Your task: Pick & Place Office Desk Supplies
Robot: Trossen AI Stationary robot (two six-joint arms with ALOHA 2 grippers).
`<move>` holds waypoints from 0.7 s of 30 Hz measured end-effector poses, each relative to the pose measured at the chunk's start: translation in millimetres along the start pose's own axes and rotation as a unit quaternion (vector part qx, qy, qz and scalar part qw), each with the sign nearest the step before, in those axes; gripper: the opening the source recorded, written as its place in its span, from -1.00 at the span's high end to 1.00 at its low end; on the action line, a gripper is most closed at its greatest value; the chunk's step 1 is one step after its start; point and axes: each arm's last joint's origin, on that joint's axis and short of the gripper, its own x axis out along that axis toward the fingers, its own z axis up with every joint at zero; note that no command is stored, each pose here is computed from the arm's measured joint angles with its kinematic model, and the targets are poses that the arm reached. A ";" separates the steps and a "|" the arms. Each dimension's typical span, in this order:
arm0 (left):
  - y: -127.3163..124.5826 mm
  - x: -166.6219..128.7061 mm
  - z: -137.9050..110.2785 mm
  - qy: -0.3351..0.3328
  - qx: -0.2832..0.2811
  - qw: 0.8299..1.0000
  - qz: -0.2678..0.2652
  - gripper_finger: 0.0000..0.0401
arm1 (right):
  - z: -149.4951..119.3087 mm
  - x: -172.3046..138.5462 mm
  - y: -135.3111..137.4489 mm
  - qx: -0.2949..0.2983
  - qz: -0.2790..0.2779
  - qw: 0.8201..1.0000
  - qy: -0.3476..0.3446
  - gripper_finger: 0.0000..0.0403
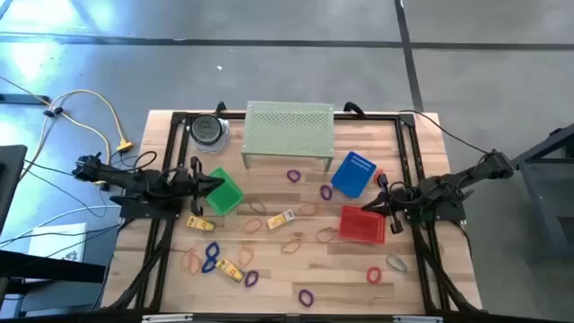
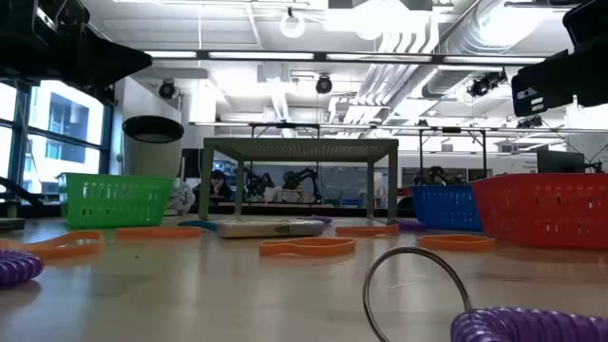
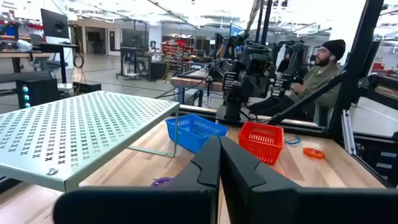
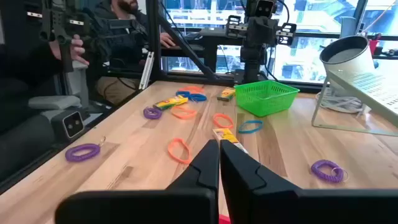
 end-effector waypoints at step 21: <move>-1.5 -0.1 0.8 0.000 -0.106 0.994 -0.026 1.00 | 25.8 -3.3 -7.1 -0.009 -0.118 0.992 -0.050 0.98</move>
